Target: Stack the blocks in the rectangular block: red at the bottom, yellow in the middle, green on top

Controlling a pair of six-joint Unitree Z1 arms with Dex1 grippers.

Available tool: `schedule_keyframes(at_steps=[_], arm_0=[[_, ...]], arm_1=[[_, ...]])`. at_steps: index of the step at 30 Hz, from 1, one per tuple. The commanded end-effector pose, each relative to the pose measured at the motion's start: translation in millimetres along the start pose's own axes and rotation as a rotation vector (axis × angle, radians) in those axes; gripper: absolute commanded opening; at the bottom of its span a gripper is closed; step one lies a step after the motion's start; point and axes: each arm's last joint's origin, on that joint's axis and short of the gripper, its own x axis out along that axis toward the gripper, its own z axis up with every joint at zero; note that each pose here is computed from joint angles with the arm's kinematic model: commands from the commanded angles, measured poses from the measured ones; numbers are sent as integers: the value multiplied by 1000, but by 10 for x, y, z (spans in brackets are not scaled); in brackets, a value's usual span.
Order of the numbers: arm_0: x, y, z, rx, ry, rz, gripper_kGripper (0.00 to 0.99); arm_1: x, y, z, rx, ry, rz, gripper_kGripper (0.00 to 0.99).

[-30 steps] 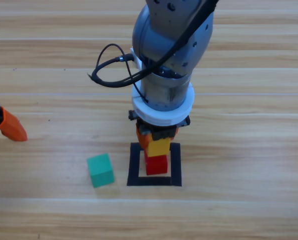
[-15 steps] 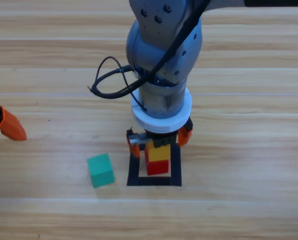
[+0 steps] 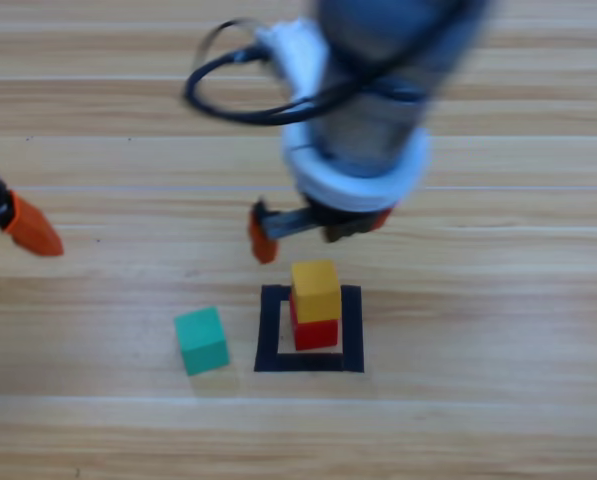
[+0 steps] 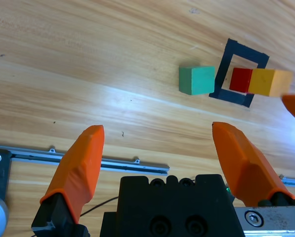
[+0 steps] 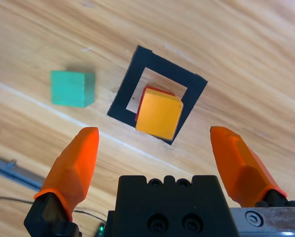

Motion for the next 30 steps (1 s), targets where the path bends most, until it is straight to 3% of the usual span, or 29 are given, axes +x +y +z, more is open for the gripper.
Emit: schedule_keyframes(at_steps=[1,10,17,30], arm_0=[[221,-360,195,-24,-7,46,920],[1223,-835,157,7,80,227,916],[1642,-1096,52,57,139,271,917],[1773,-1210,-109,100,173,240,917]], arm_1=[[-878,-766,-672,15,-252,228,989],[-863,-1500,-1149,66,-243,203,989],[-618,-1572,-1236,50,-216,234,990],[-482,-1673,-1234,-18,-198,241,990]])
